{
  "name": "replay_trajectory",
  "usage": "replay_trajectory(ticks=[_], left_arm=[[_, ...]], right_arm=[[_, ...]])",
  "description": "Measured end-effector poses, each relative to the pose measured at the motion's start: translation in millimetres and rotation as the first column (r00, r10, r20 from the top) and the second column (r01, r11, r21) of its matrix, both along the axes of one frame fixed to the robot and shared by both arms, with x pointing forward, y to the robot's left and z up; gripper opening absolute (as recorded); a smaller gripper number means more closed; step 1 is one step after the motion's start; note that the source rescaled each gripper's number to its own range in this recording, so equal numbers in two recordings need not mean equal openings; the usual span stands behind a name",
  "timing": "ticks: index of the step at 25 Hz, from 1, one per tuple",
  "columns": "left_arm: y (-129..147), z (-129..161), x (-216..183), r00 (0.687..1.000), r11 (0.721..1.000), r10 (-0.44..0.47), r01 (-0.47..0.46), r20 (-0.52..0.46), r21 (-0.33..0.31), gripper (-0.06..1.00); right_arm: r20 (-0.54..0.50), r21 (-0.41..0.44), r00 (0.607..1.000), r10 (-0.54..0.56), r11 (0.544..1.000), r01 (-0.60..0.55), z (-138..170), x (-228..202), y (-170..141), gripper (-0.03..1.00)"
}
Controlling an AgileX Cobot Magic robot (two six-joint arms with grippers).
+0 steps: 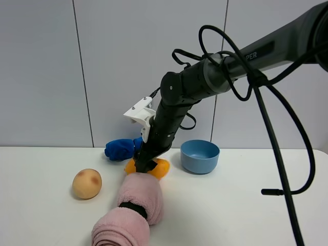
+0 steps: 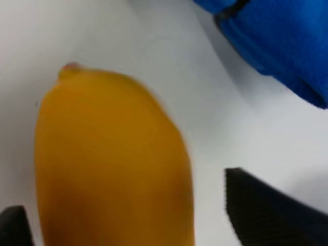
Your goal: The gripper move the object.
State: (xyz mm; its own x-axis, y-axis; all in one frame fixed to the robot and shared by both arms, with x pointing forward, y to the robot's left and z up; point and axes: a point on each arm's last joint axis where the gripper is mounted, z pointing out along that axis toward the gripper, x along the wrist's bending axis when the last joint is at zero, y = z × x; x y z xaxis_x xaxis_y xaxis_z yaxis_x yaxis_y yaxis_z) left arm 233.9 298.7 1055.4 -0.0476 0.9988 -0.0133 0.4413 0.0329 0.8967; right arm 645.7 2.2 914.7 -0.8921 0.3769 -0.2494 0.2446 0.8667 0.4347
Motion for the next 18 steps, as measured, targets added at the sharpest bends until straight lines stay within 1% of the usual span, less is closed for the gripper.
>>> replay_trajectory(ticks=[2, 4, 7, 10, 13, 16, 17, 18], left_arm=[[0.0, 0.0, 0.0, 1.000, 1.000, 0.000, 0.000, 0.000, 0.000, 1.00], [0.0, 0.0, 0.0, 1.000, 1.000, 0.000, 0.000, 0.000, 0.000, 1.00], [0.0, 0.0, 0.0, 1.000, 1.000, 0.000, 0.000, 0.000, 0.000, 1.00], [0.0, 0.0, 0.0, 1.000, 1.000, 0.000, 0.000, 0.000, 0.000, 1.00], [0.0, 0.0, 0.0, 1.000, 1.000, 0.000, 0.000, 0.000, 0.000, 1.00], [0.0, 0.0, 0.0, 1.000, 1.000, 0.000, 0.000, 0.000, 0.000, 1.00], [0.0, 0.0, 0.0, 1.000, 1.000, 0.000, 0.000, 0.000, 0.000, 1.00], [0.0, 0.0, 0.0, 1.000, 1.000, 0.000, 0.000, 0.000, 0.000, 1.00]], right_arm=[[-0.002, 0.003, 1.000, -0.007, 1.000, 0.007, 0.0, 0.1, 0.0, 0.47], [-0.002, 0.005, 1.000, -0.010, 1.000, 0.010, 0.1, 0.1, 0.1, 0.49], [0.007, 0.016, 1.000, -0.012, 1.000, 0.012, 7.2, -0.2, 0.0, 0.50], [0.026, 0.043, 0.999, -0.023, 0.999, 0.022, 25.8, -1.7, -0.8, 0.50], [0.053, 0.121, 0.995, -0.086, 0.990, 0.079, 66.8, -6.5, -4.1, 0.50], [0.058, 0.226, 0.978, -0.199, 0.957, 0.182, 124.2, -19.2, -14.2, 0.45], [0.085, 0.257, 0.968, -0.237, 0.944, 0.208, 147.6, -24.8, -20.3, 0.44], [0.112, 0.276, 0.959, -0.260, 0.935, 0.221, 163.3, -28.3, -25.3, 0.42]])
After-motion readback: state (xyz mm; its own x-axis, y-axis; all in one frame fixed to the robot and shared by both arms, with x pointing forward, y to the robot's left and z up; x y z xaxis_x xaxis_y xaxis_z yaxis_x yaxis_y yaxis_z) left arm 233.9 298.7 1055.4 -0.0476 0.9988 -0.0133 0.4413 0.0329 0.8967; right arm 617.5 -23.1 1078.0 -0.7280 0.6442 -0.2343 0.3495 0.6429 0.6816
